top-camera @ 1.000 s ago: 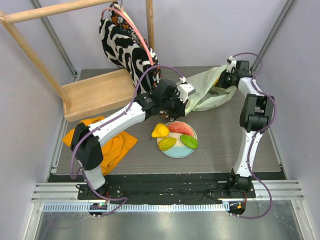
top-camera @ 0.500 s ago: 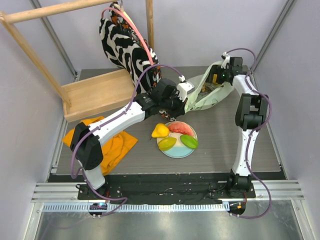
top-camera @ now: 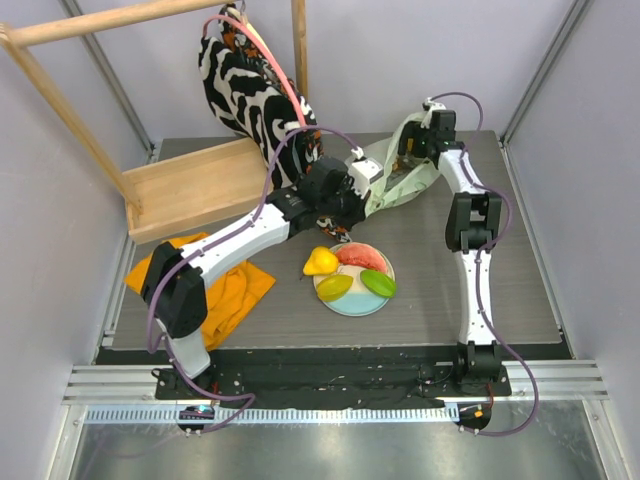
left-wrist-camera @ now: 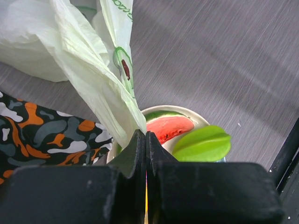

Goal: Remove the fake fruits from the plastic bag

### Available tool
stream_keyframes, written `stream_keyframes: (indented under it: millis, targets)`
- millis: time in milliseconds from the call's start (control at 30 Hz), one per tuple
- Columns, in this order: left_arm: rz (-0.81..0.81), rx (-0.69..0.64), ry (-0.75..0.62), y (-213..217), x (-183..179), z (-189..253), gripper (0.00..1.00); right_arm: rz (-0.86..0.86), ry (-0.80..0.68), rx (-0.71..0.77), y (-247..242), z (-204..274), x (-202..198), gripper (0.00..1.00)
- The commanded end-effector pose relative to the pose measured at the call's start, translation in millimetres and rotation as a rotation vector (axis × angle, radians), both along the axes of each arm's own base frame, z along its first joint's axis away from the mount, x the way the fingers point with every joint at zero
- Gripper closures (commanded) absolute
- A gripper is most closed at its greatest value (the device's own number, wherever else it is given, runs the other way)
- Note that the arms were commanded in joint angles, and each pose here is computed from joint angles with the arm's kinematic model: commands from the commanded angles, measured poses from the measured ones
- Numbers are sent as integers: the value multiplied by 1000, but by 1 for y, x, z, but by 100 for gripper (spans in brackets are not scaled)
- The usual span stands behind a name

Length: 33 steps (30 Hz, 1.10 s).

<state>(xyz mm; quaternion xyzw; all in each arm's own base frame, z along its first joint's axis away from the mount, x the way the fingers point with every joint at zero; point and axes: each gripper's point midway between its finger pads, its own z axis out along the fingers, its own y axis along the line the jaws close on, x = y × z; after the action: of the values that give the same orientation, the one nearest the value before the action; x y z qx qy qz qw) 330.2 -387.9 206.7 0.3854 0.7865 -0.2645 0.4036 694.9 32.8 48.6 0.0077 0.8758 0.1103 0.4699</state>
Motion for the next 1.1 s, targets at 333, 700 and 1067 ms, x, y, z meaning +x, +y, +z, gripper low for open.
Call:
stream_keyframes:
  millis: [333,700,1067]
  targets:
    - [-214,151,61,48,-79,10,100,-500,-230,-138,-120,41,39,24]
    - [-118,102,29,41,-61,22,100,-348,-185,-184,-108,48,31,90]
    - [114,-42,-145,7,30,83,19,-184,-51,-37,-81,87,-35,99]
